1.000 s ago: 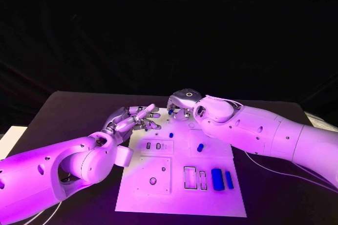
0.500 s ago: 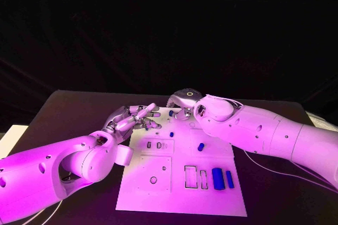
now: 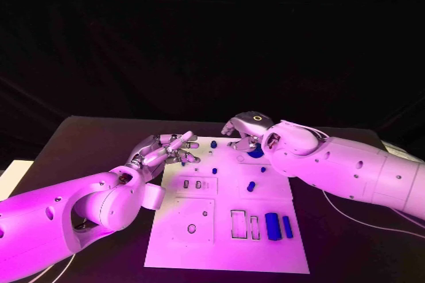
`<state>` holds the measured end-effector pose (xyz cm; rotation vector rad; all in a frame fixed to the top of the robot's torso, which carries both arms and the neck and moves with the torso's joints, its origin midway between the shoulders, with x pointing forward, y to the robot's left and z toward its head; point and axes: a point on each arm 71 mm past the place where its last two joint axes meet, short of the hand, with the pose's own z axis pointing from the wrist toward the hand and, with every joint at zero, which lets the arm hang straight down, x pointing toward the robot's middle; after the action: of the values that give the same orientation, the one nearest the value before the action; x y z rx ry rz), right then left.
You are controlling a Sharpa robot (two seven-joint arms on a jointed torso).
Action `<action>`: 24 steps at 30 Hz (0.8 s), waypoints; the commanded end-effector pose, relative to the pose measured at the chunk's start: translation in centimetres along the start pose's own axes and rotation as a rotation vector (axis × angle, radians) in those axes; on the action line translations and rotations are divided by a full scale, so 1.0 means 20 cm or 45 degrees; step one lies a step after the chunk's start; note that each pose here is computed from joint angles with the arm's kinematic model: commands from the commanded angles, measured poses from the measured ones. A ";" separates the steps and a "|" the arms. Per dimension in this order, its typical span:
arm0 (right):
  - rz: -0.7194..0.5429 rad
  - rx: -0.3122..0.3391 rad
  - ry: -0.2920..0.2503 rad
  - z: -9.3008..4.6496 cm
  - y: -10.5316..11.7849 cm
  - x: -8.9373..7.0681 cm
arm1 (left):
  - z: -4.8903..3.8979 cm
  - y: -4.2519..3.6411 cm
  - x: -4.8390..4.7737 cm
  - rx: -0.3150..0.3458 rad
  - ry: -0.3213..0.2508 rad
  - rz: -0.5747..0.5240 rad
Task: Assemble the parts on the task board
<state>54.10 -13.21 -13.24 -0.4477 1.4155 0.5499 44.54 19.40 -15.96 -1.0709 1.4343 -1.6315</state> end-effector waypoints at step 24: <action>0.305 0.412 0.207 -0.24 -0.32 -0.03 | 0.011 0.000 -0.010 0.014 0.017 -0.015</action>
<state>53.92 -21.19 -12.95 -0.0866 1.6384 0.4824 44.87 19.74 -16.13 -1.0791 1.4295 -1.6214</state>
